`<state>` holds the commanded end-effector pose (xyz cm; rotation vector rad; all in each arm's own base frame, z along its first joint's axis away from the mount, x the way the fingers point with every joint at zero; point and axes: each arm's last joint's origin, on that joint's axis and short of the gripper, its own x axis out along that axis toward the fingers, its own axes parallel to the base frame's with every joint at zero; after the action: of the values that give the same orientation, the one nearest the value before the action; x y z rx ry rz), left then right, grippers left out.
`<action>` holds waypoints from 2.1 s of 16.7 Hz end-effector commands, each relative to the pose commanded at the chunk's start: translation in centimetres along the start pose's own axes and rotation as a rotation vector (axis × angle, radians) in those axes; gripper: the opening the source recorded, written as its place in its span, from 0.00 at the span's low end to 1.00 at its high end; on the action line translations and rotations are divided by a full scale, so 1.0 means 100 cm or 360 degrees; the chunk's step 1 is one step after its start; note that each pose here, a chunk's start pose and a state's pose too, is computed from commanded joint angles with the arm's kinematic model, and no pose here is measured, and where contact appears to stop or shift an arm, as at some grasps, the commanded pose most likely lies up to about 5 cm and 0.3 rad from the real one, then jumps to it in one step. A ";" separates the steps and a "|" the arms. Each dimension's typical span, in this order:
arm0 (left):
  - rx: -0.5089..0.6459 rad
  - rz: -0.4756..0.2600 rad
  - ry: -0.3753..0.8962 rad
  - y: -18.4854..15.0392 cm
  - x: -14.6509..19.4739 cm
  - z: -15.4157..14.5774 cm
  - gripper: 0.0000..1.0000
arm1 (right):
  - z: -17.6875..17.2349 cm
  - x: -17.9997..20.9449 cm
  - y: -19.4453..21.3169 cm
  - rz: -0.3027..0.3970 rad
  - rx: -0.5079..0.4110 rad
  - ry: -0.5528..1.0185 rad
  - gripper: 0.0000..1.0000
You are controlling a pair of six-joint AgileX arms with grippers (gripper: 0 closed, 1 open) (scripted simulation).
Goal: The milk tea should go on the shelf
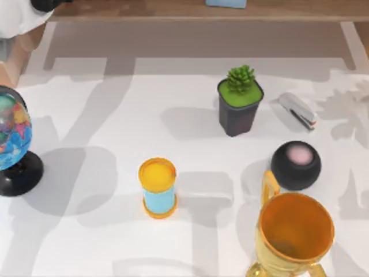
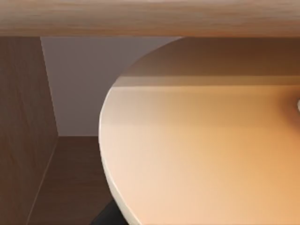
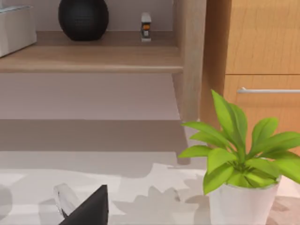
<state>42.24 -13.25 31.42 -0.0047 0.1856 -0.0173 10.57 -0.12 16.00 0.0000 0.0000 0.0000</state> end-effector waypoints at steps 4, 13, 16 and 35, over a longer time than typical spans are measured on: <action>0.0065 -0.0030 0.0034 -0.004 -0.001 -0.007 0.00 | 0.000 0.000 0.000 0.0000 0.0000 0.0000 1.00; 0.0606 -0.0528 0.0002 -0.061 -0.027 -0.023 0.00 | 0.000 0.000 0.000 0.0000 0.0000 0.0000 1.00; 0.0566 -0.0474 -0.0013 -0.054 -0.016 -0.022 0.00 | 0.000 0.000 0.000 0.0000 0.0000 0.0000 1.00; 0.0000 0.0000 0.0000 0.000 0.041 -0.028 0.38 | 0.000 0.000 0.000 0.0000 0.0000 0.0000 1.00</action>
<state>45.76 -13.31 27.86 -0.0047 0.1855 -0.0173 10.57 -0.12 16.00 0.0000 0.0000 0.0000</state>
